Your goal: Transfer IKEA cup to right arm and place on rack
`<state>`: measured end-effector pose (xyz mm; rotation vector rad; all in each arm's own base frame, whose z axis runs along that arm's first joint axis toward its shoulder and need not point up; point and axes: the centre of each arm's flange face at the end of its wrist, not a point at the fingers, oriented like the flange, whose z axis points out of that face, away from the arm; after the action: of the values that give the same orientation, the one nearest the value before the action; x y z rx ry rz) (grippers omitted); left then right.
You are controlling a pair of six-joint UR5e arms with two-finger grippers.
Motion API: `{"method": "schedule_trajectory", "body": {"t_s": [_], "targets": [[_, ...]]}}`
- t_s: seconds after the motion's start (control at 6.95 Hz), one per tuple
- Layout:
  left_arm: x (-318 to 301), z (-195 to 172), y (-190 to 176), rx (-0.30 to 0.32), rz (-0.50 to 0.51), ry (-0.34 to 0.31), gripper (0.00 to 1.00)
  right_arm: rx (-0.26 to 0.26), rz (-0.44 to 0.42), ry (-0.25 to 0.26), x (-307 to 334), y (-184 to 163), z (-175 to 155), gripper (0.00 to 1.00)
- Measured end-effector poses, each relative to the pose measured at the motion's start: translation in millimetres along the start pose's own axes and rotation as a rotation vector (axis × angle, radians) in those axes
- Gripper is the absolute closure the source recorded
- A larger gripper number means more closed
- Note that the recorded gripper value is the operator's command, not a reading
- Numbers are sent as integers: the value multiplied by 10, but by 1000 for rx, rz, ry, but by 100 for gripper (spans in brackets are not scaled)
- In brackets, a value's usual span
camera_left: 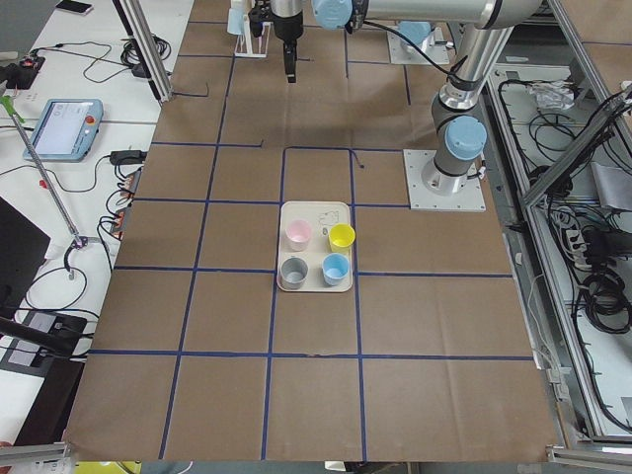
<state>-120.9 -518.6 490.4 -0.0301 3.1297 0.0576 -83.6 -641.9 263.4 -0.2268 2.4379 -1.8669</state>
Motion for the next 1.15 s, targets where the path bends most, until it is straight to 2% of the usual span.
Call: {"method": "schedule_trajectory", "body": {"t_s": [0.29,0.43,0.86,1.15], "targets": [[2,-6,25,0,-10,-1,0,27,-16,6,-17,-313,-124,0],[5,-3,38,0,-12,0,0,-5,3,-1,-19,-523,-196,0],[9,-8,55,0,-15,0,0,-202,107,-34,-111,-1202,-581,0],[4,-11,58,1,-15,0,0,-426,198,-90,-282,-1405,-933,0]]}}
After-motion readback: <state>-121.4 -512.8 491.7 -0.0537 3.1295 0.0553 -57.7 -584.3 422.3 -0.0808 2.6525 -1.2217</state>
